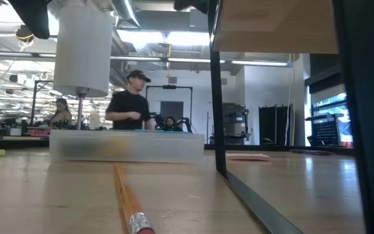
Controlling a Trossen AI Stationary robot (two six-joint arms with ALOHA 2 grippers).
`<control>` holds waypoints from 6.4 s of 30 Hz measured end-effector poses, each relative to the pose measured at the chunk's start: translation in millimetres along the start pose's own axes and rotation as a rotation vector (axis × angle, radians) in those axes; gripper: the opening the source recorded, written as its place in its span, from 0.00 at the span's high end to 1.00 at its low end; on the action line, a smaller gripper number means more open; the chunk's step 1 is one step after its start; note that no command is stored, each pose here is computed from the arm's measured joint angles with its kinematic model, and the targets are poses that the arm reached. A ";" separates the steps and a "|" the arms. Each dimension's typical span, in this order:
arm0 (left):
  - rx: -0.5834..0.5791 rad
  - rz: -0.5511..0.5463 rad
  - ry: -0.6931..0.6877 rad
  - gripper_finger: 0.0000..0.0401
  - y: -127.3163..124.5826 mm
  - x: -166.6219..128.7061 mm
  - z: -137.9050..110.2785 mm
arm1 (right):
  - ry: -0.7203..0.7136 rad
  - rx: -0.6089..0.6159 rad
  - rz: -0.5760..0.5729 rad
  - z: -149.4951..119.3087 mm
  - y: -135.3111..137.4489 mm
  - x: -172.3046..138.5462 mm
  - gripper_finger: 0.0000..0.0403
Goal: Pack school essentials
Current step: Put the yellow eraser into the blue supply box
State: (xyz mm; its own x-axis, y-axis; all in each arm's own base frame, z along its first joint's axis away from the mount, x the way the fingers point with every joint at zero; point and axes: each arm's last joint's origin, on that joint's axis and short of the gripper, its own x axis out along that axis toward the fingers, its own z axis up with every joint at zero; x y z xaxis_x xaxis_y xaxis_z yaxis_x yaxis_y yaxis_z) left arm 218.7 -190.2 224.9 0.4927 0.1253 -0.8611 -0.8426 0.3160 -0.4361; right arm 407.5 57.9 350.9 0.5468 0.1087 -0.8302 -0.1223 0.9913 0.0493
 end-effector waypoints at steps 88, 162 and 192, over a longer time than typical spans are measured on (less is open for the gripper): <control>-0.313 -0.092 0.134 0.02 -45.7 78.1 38.3 | -0.133 -0.291 0.192 10.4 -11.0 -2.6 0.92; -0.631 0.177 0.170 0.03 -66.5 137.8 52.5 | -0.181 -0.298 0.185 14.9 -11.1 -3.3 0.92; -0.303 0.248 0.063 0.03 -40.5 20.4 13.2 | -0.227 -0.305 0.179 19.4 -11.0 -4.1 0.92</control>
State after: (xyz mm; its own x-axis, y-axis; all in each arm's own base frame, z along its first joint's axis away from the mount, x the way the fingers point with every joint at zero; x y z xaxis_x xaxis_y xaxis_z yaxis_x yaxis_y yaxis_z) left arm 265.8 -188.0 228.4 0.2603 0.1021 -0.9601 -0.9649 -0.0095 -0.2626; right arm 422.7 48.0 364.5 0.6593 0.3244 -0.6782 -0.4527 0.8915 -0.0136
